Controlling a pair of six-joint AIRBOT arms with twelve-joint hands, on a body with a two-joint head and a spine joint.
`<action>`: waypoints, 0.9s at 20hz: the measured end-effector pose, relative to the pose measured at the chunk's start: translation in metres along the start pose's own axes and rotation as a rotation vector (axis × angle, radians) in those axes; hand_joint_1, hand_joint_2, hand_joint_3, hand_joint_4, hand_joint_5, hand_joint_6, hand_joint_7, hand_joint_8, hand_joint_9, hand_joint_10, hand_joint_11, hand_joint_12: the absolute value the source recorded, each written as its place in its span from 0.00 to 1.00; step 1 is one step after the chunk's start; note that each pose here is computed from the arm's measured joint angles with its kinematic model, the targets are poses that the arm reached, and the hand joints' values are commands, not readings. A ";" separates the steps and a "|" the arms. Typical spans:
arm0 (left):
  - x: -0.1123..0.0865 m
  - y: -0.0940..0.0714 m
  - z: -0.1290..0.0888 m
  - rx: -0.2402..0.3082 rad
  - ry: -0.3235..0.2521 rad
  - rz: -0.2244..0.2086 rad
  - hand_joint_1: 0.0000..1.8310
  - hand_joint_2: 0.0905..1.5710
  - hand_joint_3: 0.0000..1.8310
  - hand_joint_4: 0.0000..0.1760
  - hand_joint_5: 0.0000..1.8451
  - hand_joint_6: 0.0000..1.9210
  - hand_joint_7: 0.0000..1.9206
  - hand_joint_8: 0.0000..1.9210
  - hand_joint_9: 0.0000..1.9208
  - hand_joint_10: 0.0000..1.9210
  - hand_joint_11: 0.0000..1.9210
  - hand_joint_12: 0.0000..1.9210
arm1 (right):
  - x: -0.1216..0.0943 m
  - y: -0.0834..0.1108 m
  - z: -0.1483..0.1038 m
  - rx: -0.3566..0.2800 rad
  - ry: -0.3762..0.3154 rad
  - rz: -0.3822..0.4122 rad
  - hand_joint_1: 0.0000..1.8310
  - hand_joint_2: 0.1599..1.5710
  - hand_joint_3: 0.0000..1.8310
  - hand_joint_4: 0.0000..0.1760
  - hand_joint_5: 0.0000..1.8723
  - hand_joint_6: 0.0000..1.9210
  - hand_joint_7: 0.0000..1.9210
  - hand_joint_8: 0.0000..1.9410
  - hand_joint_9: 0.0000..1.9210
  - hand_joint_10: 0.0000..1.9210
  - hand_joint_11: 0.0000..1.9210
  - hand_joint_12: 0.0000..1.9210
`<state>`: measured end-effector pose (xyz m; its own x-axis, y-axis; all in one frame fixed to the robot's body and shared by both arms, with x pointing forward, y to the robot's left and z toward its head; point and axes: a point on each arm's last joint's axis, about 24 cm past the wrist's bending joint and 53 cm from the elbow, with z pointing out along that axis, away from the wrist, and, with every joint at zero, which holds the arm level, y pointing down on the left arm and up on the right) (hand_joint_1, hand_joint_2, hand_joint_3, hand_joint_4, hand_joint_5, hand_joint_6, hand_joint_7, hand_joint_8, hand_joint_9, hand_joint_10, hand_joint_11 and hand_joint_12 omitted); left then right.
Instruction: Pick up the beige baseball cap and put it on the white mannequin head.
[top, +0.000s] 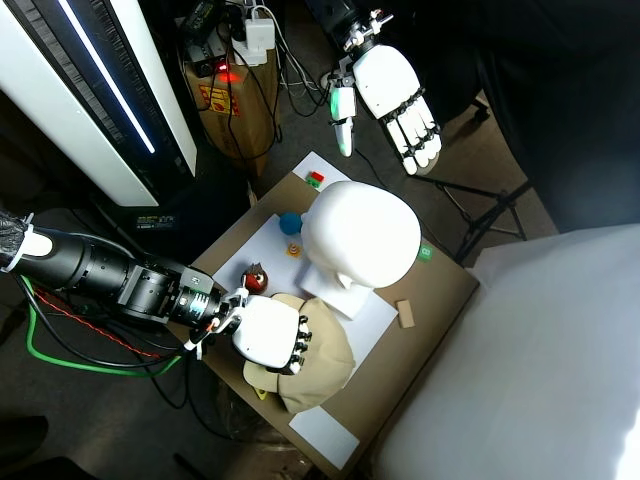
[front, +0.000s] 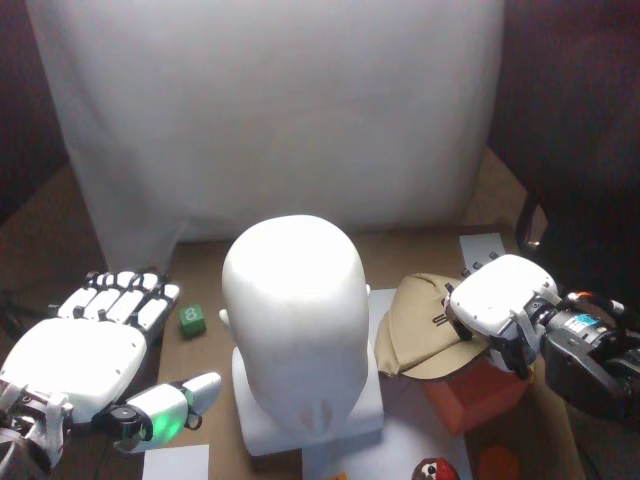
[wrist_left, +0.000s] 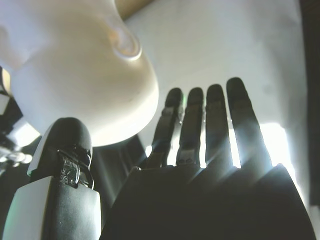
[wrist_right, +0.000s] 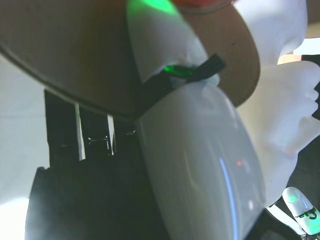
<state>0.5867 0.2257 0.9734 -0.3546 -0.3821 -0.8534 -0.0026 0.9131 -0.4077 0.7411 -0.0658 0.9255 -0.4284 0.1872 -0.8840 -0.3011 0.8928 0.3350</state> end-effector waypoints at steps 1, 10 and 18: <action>0.000 0.000 0.000 0.005 0.001 0.007 0.00 0.74 0.00 0.00 0.03 0.00 0.01 0.00 0.01 0.00 0.00 0.10 | -0.001 0.000 0.000 0.000 -0.003 0.000 0.75 0.69 0.00 0.00 0.45 0.52 0.53 0.46 0.48 0.72 0.42 0.79; 0.009 -0.001 0.008 0.095 0.075 0.067 0.00 0.74 0.00 0.00 0.03 0.00 0.00 0.00 0.00 0.00 0.00 0.05 | -0.057 0.013 -0.006 -0.038 -0.248 0.023 0.75 0.69 0.00 0.00 0.44 0.54 0.55 0.45 0.43 0.75 0.42 0.81; 0.006 0.013 0.013 0.068 0.071 0.091 0.00 0.74 0.00 0.00 0.02 0.00 0.00 0.00 0.00 0.00 0.00 0.08 | -0.110 0.028 -0.017 -0.070 -0.422 0.085 0.75 0.67 0.00 0.00 0.48 0.46 0.57 0.40 0.49 0.70 0.42 0.79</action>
<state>0.5970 0.2334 0.9592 -0.4162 -0.2850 -0.8635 0.0947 0.9309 -0.3529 0.7650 -0.0682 1.0378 -0.0726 0.4233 -0.9031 -0.3432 0.8396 0.4211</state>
